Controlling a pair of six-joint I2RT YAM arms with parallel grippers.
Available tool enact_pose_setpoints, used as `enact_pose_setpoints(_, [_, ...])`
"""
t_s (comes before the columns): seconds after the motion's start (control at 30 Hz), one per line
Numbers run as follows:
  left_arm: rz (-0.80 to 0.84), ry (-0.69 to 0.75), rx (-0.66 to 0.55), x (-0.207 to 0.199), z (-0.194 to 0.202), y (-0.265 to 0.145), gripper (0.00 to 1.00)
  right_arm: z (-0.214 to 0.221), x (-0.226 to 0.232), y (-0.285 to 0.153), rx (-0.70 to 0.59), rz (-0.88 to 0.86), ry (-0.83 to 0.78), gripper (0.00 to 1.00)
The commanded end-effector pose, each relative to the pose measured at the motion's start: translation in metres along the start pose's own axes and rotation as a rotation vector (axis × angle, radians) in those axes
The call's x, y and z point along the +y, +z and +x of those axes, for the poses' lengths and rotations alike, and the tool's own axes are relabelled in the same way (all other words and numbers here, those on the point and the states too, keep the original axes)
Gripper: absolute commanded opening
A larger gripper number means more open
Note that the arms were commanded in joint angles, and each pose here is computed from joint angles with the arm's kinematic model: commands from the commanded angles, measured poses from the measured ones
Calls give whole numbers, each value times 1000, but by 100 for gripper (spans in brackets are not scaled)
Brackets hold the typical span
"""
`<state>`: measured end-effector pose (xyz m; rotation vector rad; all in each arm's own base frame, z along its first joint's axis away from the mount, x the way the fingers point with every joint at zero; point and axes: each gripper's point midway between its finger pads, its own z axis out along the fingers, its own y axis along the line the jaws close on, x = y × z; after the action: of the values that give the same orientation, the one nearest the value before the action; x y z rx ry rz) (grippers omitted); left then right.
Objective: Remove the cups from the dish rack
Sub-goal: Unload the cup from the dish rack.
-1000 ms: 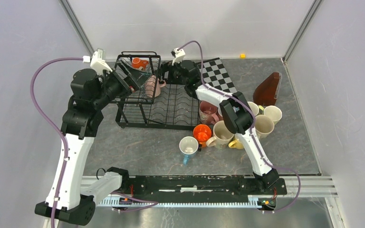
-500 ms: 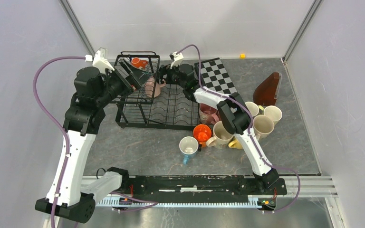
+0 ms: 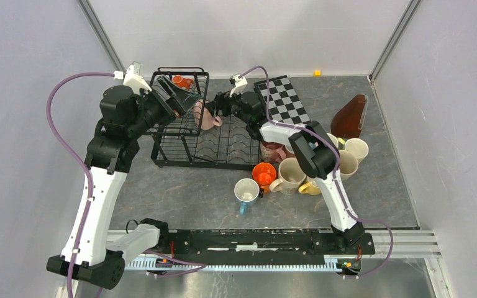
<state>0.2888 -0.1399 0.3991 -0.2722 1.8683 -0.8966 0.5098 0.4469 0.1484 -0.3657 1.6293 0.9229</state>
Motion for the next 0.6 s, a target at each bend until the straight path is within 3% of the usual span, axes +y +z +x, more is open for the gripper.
enact_pose_setpoints(0.0, [6,50,-26,-3,-7,-1,100,-22,22,-10,-22,-37,10,88])
enact_pose_setpoints(0.57, [15,42,-4,-1,-1,6,100,-52,41,-31,12,-80,-86,90])
